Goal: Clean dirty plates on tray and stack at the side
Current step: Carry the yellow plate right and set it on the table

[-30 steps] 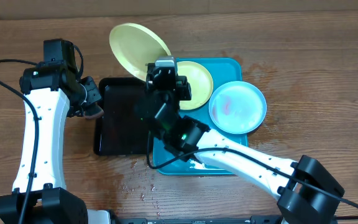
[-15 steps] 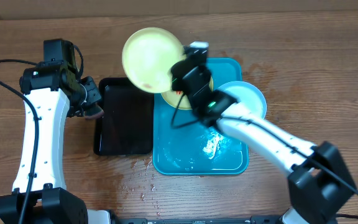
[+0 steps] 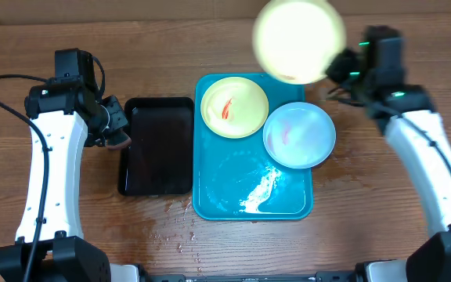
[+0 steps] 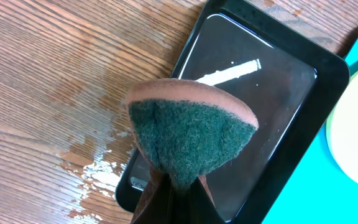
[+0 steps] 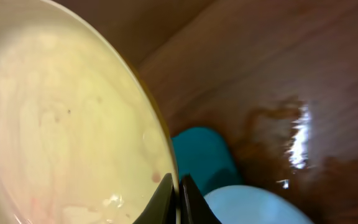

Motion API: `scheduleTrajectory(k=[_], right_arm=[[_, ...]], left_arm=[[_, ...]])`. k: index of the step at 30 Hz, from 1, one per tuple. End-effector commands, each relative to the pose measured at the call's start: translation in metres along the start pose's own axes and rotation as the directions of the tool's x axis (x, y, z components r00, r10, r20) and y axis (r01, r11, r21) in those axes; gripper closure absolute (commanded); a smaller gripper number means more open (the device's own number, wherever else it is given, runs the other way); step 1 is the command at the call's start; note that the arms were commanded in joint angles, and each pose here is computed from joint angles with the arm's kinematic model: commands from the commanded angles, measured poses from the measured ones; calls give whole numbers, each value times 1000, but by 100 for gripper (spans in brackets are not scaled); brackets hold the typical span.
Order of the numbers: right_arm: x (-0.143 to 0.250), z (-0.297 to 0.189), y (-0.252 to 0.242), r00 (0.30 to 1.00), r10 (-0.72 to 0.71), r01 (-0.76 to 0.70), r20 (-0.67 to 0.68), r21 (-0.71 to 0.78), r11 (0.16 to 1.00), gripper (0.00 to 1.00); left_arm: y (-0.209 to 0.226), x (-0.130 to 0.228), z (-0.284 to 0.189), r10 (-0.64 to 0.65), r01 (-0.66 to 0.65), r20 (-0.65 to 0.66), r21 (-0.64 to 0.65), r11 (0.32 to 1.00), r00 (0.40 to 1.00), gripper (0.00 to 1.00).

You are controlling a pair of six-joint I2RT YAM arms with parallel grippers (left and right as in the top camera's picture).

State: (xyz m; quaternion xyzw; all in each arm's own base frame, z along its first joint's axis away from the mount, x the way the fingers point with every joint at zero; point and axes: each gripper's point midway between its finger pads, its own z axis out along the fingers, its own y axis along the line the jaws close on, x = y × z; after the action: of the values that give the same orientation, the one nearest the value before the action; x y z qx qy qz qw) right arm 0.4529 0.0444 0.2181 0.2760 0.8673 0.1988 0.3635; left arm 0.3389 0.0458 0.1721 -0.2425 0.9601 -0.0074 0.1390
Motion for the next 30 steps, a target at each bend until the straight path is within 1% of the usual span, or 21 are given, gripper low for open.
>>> scheduleTrajectory(k=[1, 2, 4, 7, 9, 11, 14, 16, 21, 27, 30], right_arm=[[-35, -15, -34, 995, 94, -94, 28, 6, 996, 96], [-46, -20, -58, 992, 118, -120, 47, 47, 992, 96], [-59, -27, -90, 988, 135, -142, 70, 105, 984, 96], [-69, -39, -137, 981, 175, -188, 82, 193, 963, 96], [-68, -47, -169, 972, 221, -235, 83, 268, 934, 96], [-63, -54, -202, 959, 271, -283, 86, 360, 889, 96], [-53, -60, -235, 946, 313, -316, 87, 467, 826, 96], [-45, -59, -248, 943, 325, -313, 69, 513, 799, 96], [-20, -45, -261, 939, 342, -260, -41, 567, 781, 96], [-3, -32, -276, 923, 372, -239, -99, 611, 755, 96], [8, -29, -283, 914, 377, -205, -149, 631, 748, 96]], left_arm=[[-3, -3, -9, -21, 21, 22, 20, 1000, 1000, 96], [-3, -3, -9, -20, 20, 22, 20, 1000, 1000, 96], [-3, -3, -9, -20, 20, 22, 23, 1000, 1000, 96], [-5, -4, -9, -12, 11, 27, 29, 1000, 1000, 96], [-7, -5, -9, -11, 10, 32, 39, 999, 999, 96], [-13, -7, -9, 24, -26, 40, 67, 997, 999, 96], [-24, -7, -10, 72, -77, 50, 98, 992, 996, 96], [-30, -6, -10, 103, -109, 57, 103, 989, 993, 96], [-43, -3, -11, 153, -160, 67, 113, 981, 986, 96], [-52, 1, -12, 200, -207, 69, 121, 971, 977, 96], [-56, 3, -12, 217, -224, 72, 125, 966, 974, 96]])
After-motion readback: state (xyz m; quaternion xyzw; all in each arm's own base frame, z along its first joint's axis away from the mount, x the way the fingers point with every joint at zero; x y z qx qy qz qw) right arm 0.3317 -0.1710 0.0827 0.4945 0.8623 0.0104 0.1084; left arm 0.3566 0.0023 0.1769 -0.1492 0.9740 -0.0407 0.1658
